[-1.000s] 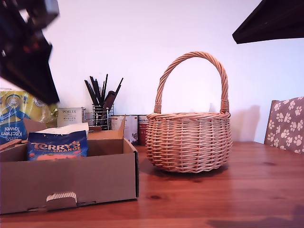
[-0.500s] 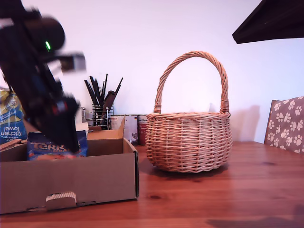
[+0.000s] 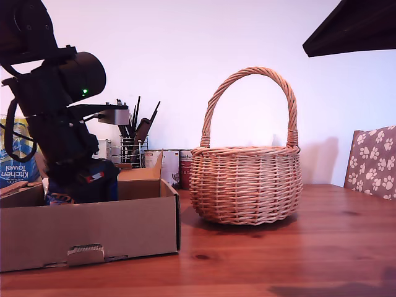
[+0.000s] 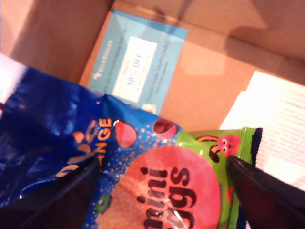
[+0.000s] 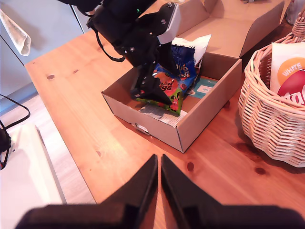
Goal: Move the bags of Easter eggs from the cardboard box on the left into the woven basket on the right side.
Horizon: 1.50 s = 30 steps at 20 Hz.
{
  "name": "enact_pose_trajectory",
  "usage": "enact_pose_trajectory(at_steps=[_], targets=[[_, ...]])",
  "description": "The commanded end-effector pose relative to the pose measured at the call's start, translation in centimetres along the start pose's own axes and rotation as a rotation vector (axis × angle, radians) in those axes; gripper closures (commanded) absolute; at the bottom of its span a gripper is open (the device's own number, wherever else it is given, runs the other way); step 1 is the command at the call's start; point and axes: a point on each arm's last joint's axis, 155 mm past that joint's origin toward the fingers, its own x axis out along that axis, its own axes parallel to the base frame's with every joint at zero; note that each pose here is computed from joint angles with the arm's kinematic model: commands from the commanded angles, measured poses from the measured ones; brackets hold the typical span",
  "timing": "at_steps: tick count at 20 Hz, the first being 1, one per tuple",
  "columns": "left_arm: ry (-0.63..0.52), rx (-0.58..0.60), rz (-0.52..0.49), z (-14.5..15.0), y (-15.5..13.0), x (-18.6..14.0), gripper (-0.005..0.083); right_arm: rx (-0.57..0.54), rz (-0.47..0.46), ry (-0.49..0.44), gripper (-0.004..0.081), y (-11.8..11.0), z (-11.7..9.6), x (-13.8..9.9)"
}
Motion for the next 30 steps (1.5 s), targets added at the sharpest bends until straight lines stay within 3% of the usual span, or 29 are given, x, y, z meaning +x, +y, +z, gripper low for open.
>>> enact_pose_trajectory(at_steps=[1, 4, 6, 9, 11, 16, 20, 28, 30], targets=[[0.200, -0.044, -0.095, -6.2, -2.7, 3.5, -0.0011, -0.011, 0.008, -0.015, 0.0783, 0.2, 0.6, -0.1], [0.250, -0.035, -0.124, -7.3, -3.8, 3.6, 0.0017, -0.011, 0.008, -0.016, 0.0783, 0.2, 0.6, -0.1], [0.268, -0.031, -0.134, -7.6, -4.1, 3.5, 0.0172, -0.012, 0.008, -0.017, 0.0783, 0.2, 0.6, -0.1], [0.286, -0.032, -0.144, -8.1, -4.4, 3.3, 0.0505, -0.011, 0.008, -0.016, 0.0783, 0.2, 0.6, -0.1], [0.288, -0.032, -0.144, -8.1, -4.4, 3.3, 0.0576, -0.012, 0.008, -0.016, 0.0783, 0.2, 0.6, -0.1], [0.297, -0.031, -0.152, -7.4, -4.3, 2.4, 0.0577, -0.010, 0.008, -0.013, 0.0783, 0.2, 0.6, -0.1], [0.247, -0.050, -0.153, -4.7, -3.7, -0.1, 0.0577, -0.009, 0.008, -0.013, 0.0783, 0.2, 0.5, -0.1], [-0.071, -0.049, -0.080, 3.2, -1.8, -8.4, 0.0577, -0.010, 0.008, -0.013, 0.0783, 0.2, 0.6, -0.1], [-0.212, -0.073, -0.120, 6.1, -2.5, -10.7, 0.0576, -0.010, 0.008, -0.013, 0.0783, 0.2, 0.6, -0.1]])
